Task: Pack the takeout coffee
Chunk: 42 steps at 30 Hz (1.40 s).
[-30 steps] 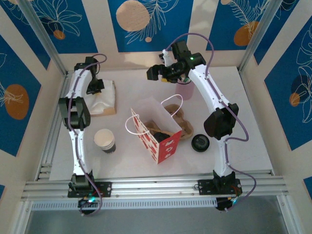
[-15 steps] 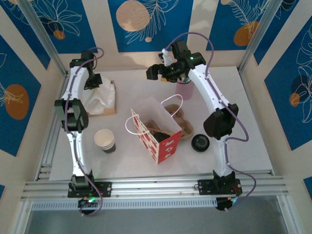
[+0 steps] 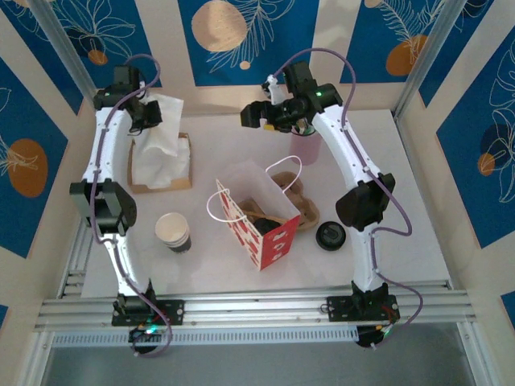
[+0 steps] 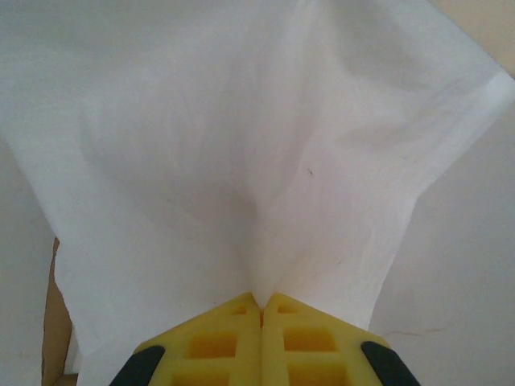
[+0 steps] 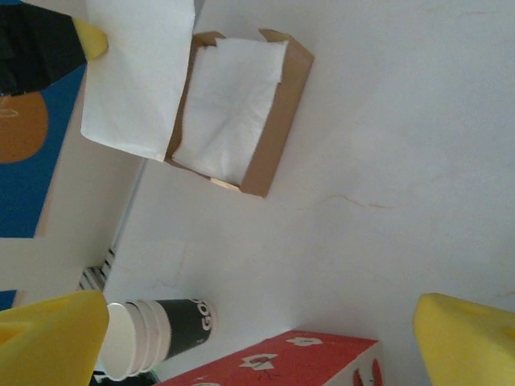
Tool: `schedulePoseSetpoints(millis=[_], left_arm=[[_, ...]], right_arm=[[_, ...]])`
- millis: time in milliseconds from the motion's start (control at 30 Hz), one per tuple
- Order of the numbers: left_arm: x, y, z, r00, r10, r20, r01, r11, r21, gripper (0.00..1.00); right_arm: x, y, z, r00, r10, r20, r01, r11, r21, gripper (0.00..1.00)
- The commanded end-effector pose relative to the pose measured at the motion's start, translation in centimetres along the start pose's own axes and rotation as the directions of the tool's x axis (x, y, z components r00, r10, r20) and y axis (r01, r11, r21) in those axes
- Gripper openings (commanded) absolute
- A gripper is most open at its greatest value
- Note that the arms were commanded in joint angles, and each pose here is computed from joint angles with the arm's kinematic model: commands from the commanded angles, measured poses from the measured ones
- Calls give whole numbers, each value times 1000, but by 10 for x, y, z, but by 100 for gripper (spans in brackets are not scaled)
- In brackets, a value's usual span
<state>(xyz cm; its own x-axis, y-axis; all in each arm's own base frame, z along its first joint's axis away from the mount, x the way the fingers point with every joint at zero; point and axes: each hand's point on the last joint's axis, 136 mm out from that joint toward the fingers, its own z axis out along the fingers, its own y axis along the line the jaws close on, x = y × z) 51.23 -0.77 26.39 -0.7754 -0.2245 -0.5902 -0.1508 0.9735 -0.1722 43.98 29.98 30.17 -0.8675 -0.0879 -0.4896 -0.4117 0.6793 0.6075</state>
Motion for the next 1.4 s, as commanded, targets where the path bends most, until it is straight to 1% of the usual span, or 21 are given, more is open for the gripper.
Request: schedulePoseSetpoints(millis=[0,67,167,367,467,533,633,733,800,933,1100,1267,1367], left_arm=[[-22,-42,-47,984,102,145,-119,987,111,0],[-25,-62,-61,969,158,190,-183,975,124,0],[-25,-92,-77,941,239,240,-276,952,133,0],[-16,-154,-102,855,389,343,-454,882,130,0],[-8,-180,-112,813,438,384,-518,845,132,0],[-4,-193,-118,791,452,411,-545,827,139,0],[5,-206,-124,772,456,443,-571,804,167,0],[16,-215,-130,747,467,473,-603,776,184,0],[21,-219,-134,731,467,498,-618,762,192,0],[31,-223,-145,706,456,543,-642,735,218,0],[39,-229,-149,681,469,562,-674,701,231,0],[43,-234,-149,661,493,566,-696,684,218,0],[49,-242,-151,637,511,577,-720,662,208,0]], right_arm=[[-11,49,-45,997,1,77,7,994,-106,95],[-13,62,-55,995,23,96,-10,990,-141,92],[-16,81,-66,990,63,124,-40,983,-181,92],[-16,120,-81,980,118,161,-79,970,-230,89],[-18,128,-84,972,163,170,-119,964,-240,83],[-22,124,-85,959,222,174,-178,955,-238,75],[-27,116,-86,940,298,165,-252,935,-248,69],[-33,111,-86,925,346,159,-298,917,-264,67],[-37,107,-85,912,381,152,-330,902,-278,64],[-46,94,-81,890,428,156,-376,884,-279,62],[-51,99,-72,890,441,115,-388,865,-318,64],[-50,100,-64,893,439,103,-391,867,-309,71],[-51,93,-58,887,449,107,-403,866,-295,75]])
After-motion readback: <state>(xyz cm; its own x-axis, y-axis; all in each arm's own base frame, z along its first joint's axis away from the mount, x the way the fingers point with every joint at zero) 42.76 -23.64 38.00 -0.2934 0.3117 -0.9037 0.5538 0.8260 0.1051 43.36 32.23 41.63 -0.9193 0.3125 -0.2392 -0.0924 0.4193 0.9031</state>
